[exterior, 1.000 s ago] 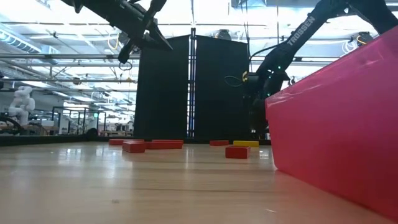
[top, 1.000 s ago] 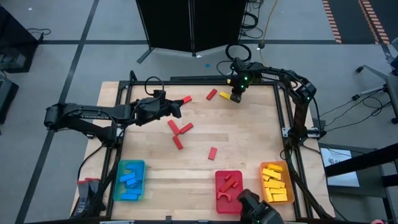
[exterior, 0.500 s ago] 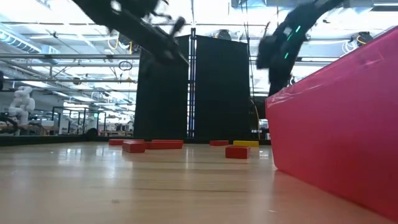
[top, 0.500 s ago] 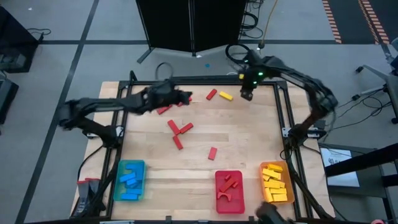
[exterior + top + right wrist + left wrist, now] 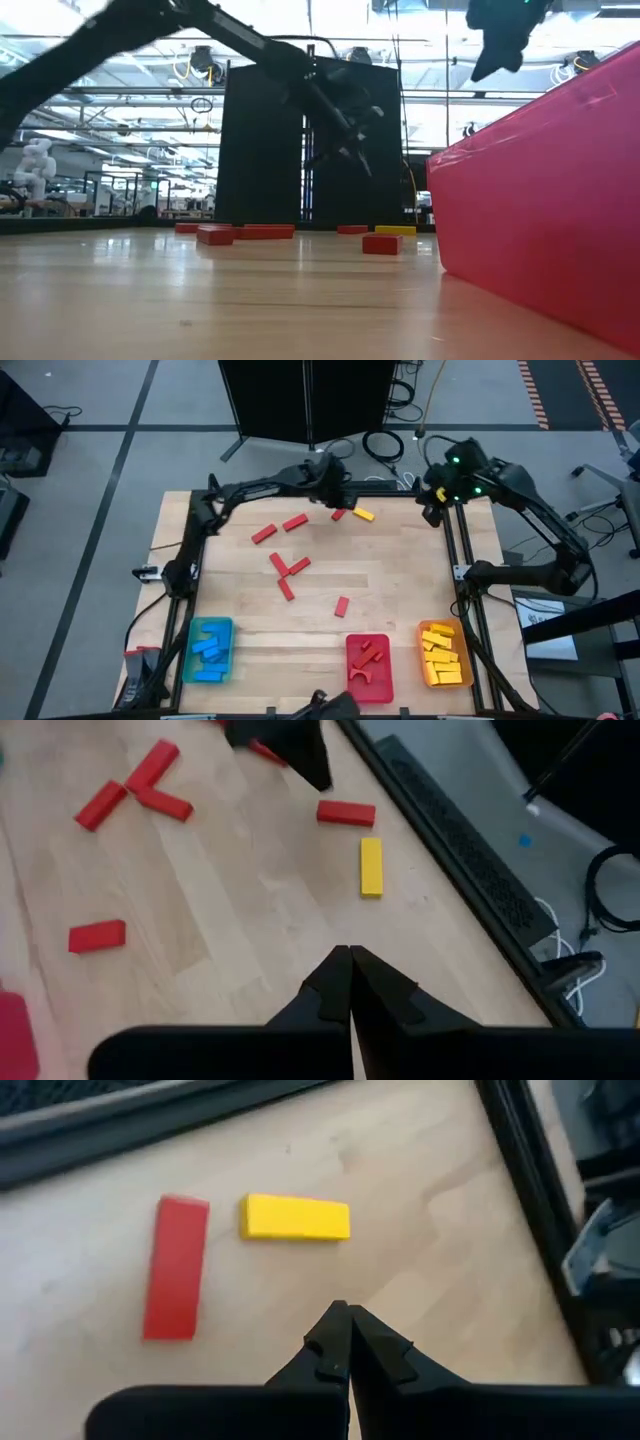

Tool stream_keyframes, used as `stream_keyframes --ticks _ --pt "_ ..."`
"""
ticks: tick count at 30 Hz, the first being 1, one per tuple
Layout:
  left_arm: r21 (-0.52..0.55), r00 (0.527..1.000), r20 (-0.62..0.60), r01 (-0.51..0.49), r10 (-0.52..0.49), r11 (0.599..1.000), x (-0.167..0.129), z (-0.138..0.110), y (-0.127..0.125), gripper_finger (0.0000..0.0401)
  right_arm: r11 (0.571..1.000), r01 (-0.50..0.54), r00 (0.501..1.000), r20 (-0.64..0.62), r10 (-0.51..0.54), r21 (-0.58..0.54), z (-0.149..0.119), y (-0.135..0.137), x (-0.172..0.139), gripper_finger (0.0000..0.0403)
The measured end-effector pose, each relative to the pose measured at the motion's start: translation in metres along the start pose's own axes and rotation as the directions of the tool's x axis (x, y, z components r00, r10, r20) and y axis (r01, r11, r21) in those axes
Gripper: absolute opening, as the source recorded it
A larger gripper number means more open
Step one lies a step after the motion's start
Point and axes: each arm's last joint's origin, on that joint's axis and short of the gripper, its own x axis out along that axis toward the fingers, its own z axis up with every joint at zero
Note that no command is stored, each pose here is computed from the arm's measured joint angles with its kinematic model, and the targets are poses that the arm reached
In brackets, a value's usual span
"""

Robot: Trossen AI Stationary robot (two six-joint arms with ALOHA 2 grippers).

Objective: Sort blocks
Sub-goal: Put the yellow block into the orange bin

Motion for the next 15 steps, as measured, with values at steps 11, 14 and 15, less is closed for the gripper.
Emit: stream_keyframes --ticks 11,14,15 --pt "0.035 0.977 -0.047 -0.206 0.207 0.978 0.027 0.028 0.010 0.0000 0.999 0.036 0.996 0.077 -0.038 0.033 -0.014 0.011 -0.031 0.0000" --pt "0.059 0.952 -0.107 -0.280 0.285 0.958 0.020 0.030 0.029 0.0000 0.999 0.035 0.997 0.069 -0.038 0.034 -0.016 0.012 -0.032 0.0000" --pt "0.070 0.944 -0.113 -0.305 0.311 0.950 0.017 0.032 0.036 0.0000 0.999 0.035 0.997 0.067 -0.037 0.035 -0.016 0.012 -0.032 0.0000"
